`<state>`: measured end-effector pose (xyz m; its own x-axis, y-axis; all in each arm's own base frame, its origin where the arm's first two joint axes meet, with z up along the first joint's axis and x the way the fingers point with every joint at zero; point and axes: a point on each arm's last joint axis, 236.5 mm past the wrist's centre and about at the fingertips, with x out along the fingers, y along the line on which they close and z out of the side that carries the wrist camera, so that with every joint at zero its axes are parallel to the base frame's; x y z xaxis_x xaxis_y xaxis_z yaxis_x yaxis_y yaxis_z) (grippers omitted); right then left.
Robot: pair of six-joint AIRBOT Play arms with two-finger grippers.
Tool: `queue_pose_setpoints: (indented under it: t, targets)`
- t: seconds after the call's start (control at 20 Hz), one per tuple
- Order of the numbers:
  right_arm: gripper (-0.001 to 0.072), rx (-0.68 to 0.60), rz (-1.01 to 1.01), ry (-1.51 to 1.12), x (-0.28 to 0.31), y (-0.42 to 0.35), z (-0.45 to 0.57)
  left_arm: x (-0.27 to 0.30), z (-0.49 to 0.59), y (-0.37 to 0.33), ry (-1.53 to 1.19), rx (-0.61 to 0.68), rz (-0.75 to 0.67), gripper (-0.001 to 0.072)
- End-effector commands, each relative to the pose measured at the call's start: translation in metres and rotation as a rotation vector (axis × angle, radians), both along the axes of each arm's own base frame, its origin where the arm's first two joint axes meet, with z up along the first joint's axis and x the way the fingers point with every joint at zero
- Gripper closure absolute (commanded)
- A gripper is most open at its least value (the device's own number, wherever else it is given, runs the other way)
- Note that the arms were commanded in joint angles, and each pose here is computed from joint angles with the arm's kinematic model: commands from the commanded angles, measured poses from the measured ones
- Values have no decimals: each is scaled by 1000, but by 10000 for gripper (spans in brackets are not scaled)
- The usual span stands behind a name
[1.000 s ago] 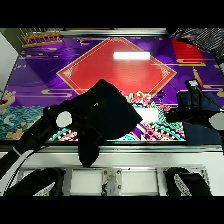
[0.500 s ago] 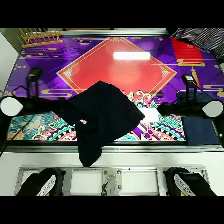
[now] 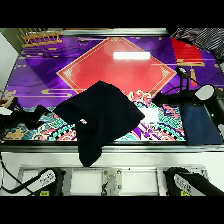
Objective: Fold the clothes and pants, and hang the long-sleeved shirts on hangers.
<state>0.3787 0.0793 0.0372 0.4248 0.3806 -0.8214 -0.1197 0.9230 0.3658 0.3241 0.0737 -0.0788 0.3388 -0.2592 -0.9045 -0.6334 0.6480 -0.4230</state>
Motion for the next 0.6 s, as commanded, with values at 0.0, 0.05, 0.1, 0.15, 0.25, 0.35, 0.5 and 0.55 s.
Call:
queue_pose_setpoints:
  t: [0.0, 0.05, 0.1, 0.15, 0.25, 0.35, 0.5, 0.55]
  targets:
    - [129, 29, -2, 36, 11, 6, -13, 16, -31, -12, 44, -67, -1, -5]
    - [129, 30, -1, 47, 11, 6, -17, 24, -35, -18, 47, -66, -29, -5]
    - [129, 30, 2, 56, 10, 8, -20, 33, -36, -23, 43, -62, -52, -5]
    - [129, 30, 5, 64, 10, 9, -23, 43, -37, -29, 36, -56, -78, -6]
    - [129, 29, 17, 81, 9, 13, -29, 61, -38, -38, 20, -44, -101, -5]
    - [128, 17, 64, 95, 5, 18, -38, 78, -36, -45, -1, -33, -111, -5]
    - [118, 14, 117, 164, -7, 31, -61, 96, -38, -56, -22, -19, -141, 107]
    - [118, 12, 149, 191, -12, 37, -70, 100, -40, -59, -23, -18, -153, 268]
